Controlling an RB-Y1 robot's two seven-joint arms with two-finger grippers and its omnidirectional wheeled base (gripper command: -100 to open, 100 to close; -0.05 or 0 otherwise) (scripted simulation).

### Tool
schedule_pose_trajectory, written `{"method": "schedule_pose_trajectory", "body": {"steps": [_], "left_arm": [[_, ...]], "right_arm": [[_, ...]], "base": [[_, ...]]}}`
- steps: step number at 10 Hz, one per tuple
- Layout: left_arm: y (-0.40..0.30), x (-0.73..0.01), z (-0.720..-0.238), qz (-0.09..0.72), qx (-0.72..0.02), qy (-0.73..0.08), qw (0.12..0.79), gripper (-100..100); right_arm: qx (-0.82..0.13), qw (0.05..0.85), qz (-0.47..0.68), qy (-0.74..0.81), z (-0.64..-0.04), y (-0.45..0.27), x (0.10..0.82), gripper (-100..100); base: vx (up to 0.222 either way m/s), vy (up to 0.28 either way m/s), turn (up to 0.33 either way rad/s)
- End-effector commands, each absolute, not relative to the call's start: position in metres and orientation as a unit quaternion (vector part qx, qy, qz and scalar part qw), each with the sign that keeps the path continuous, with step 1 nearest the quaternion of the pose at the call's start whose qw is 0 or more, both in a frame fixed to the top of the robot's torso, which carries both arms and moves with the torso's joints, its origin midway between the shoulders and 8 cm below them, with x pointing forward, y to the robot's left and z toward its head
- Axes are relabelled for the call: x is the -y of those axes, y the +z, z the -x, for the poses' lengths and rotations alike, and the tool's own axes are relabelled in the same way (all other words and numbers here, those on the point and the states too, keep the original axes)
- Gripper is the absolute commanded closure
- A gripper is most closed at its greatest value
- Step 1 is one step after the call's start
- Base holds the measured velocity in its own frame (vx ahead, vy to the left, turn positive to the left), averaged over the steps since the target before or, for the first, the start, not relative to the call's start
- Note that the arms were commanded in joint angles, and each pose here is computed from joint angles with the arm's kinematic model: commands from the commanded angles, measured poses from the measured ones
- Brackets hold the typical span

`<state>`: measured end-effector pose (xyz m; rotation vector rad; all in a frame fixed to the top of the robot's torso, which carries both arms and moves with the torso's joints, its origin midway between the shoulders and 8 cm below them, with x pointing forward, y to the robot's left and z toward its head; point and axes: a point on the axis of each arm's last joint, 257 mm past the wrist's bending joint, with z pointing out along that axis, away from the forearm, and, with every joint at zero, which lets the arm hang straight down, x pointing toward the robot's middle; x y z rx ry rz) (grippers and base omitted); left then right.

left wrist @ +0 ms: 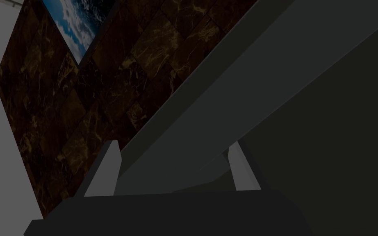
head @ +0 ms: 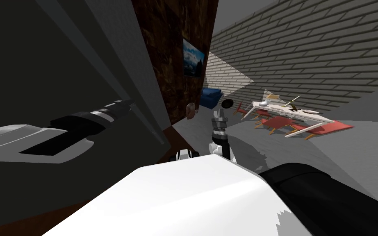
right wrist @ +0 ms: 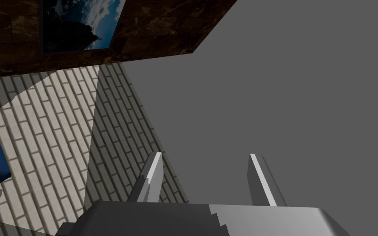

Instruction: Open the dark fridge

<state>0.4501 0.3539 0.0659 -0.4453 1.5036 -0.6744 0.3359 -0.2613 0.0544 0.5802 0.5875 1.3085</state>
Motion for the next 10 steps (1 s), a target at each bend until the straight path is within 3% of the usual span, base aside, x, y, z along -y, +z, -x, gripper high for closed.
{"method": "schedule_pose_trajectory", "body": {"steps": [1,7,10], "left_arm": [[0.062,-0.333,-0.438,0.189,-0.668,-0.310,0.650,100],[0.066,-0.280,-0.411,0.155,-0.672,-0.338,0.640,100],[0.066,-0.276,-0.419,0.140,-0.676,-0.352,0.632,100]], "right_arm": [[-0.265,0.715,-0.262,0.591,-0.336,0.054,0.261,0],[-0.265,0.715,-0.262,0.591,-0.336,0.054,0.261,0],[-0.265,0.715,-0.262,0.591,-0.336,0.055,0.261,0]], "base": [[0.090,0.023,0.089],[0.080,0.026,0.149],[-0.219,0.015,-0.160]]}}
